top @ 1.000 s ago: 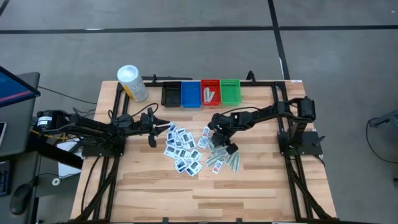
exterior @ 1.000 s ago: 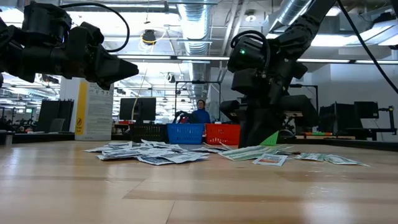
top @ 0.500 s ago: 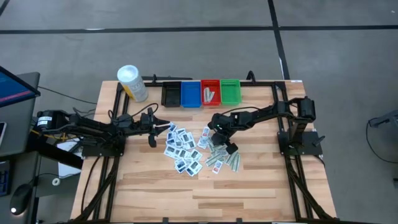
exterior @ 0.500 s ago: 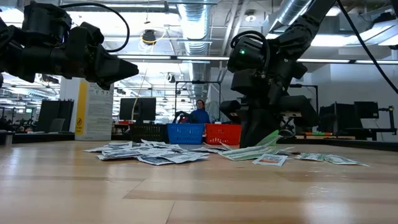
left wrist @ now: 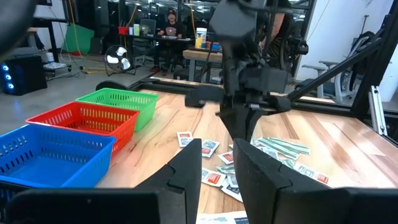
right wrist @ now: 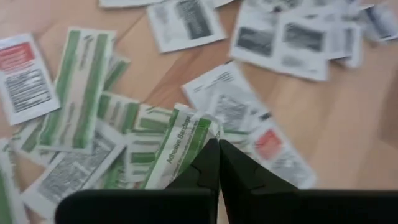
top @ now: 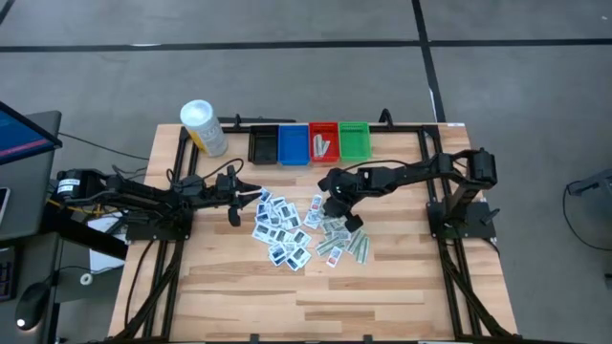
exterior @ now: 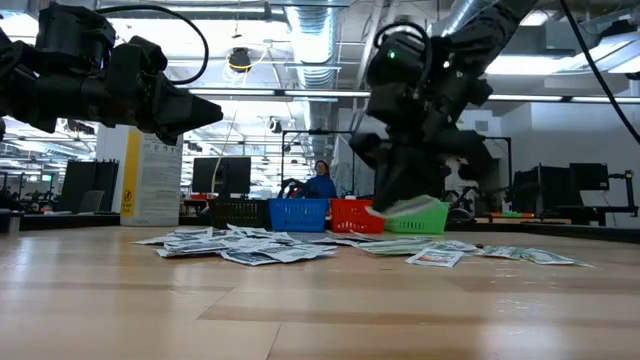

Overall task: Pick & Place First Aid Supplies
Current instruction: Put the green bandage pack into the red bin

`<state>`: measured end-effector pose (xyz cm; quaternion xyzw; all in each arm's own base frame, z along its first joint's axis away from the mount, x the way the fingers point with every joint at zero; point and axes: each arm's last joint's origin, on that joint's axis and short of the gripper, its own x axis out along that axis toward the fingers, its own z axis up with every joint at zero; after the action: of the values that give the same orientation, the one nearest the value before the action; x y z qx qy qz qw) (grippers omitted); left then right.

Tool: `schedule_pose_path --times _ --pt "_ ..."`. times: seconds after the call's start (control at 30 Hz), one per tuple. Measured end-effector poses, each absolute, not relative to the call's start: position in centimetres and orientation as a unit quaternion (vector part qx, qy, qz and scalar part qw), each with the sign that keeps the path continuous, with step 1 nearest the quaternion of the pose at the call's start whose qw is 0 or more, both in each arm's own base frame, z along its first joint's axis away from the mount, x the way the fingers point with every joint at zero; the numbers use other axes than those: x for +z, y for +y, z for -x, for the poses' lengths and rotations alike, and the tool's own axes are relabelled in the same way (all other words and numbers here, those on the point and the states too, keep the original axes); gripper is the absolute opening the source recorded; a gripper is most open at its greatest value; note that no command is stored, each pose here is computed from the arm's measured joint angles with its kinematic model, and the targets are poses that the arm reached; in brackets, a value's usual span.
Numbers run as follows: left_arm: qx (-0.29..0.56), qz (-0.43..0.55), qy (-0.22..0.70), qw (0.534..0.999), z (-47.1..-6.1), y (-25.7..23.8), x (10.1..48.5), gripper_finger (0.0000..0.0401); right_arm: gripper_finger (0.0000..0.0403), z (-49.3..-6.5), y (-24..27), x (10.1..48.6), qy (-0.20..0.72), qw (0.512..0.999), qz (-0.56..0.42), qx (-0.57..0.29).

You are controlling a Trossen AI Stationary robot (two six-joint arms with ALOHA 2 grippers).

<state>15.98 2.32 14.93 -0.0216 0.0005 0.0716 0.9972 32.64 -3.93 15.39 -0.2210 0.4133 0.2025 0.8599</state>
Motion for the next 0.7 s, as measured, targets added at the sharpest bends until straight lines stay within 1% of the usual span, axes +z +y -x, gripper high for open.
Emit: schedule_pose_path --times 0.17,0.4,0.7 --pt "0.071 0.022 0.001 0.997 -16.0 2.3 14.9 0.0093 0.0001 -33.0 -4.7 16.8 0.400 0.874 0.228 0.158" --pt "0.072 0.022 0.001 0.997 -16.0 2.3 14.9 0.0093 0.0001 -33.9 -7.1 18.3 0.383 0.896 0.222 0.041" --pt "0.072 0.021 0.001 0.997 -16.0 2.3 14.9 0.0093 0.0001 -34.1 -10.8 19.9 0.349 0.915 0.180 -0.090"
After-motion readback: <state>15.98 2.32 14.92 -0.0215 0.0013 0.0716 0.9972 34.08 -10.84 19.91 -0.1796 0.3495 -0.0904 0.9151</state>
